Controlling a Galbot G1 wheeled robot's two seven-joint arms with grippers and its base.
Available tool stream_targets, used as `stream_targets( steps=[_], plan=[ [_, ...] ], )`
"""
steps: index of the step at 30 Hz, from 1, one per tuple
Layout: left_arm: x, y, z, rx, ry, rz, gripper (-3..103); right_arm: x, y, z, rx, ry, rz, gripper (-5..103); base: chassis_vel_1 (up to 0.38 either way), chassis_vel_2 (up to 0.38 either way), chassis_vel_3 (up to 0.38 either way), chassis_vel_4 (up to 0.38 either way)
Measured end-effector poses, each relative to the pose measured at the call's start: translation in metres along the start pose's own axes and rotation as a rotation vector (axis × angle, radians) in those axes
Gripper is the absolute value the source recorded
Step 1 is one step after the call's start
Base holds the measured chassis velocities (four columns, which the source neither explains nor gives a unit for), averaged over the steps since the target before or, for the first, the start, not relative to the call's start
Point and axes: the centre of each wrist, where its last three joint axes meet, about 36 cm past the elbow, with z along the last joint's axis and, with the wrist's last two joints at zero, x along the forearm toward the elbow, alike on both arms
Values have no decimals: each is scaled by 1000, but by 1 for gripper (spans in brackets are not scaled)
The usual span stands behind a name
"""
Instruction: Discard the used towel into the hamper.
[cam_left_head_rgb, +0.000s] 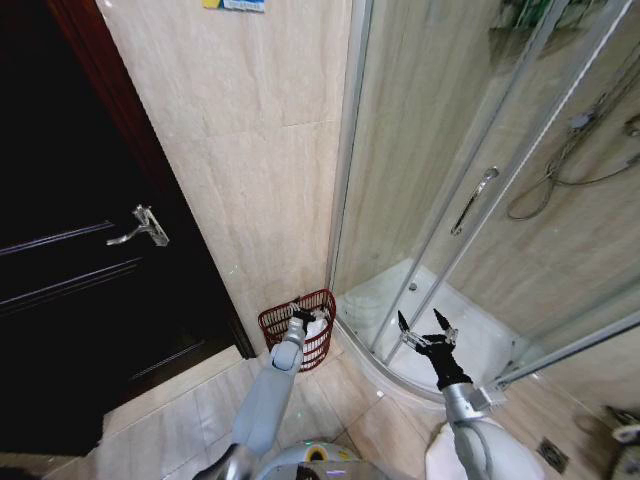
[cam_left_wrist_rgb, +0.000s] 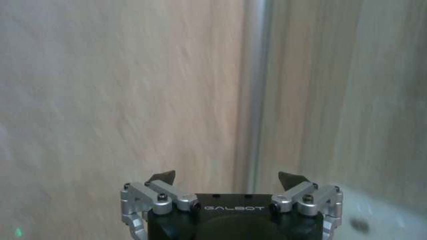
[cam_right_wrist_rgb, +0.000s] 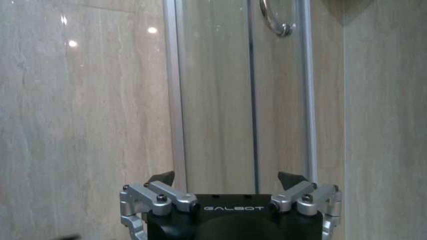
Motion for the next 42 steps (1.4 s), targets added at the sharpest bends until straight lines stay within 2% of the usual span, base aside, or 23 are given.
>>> stream_targets(
  steps=[2, 3, 6, 7, 9, 11, 15, 16, 17, 21, 25, 29, 42],
  plan=[
    [19, 18, -17, 7, -44, -25, 100, -1, 1, -2, -2, -4, -3, 100, 0, 0, 0, 0],
    [19, 18, -17, 7, -44, -25, 100, -1, 1, -2, -2, -4, -3, 100, 0, 0, 0, 0],
    [65, 66, -44, 5, -117, -87, 100, 1, 3, -5, 0, -6, -7, 100, 0, 0, 0, 0],
    [65, 66, -44, 5, -117, -87, 100, 1, 3, -5, 0, -6, -7, 100, 0, 0, 0, 0],
    [95, 90, -56, 5, -135, -115, 100, 2, 3, -8, 4, -10, -12, 100, 0, 0, 0, 0],
    [103, 95, -60, 4, -139, -121, 100, 2, 3, -9, 5, -11, -12, 100, 0, 0, 0, 0],
    [151, 114, -90, 24, -170, -138, 100, -1, 7, -21, 7, -23, -19, 100, 0, 0, 0, 0],
    [151, 114, -90, 24, -170, -138, 100, -1, 7, -21, 7, -23, -19, 100, 0, 0, 0, 0],
    [166, 121, -98, 32, -180, -153, 100, -1, 9, -26, 8, -29, -20, 100, 0, 0, 0, 0],
    [192, 137, -111, 56, -191, -175, 100, 0, 10, -32, 16, -34, -15, 100, 0, 0, 0, 0],
    [214, 143, -114, 87, -192, -182, 100, 3, 11, -32, 23, -27, -11, 100, 0, 0, 0, 0],
    [221, 144, -110, 83, -216, -181, 100, 4, 12, -33, 35, -28, -12, 100, 0, 0, 0, 0],
    [216, 141, -110, 75, -240, -162, 100, 4, 11, -37, 51, -31, -14, 100, 7, -8, -10, 7]
  ],
)
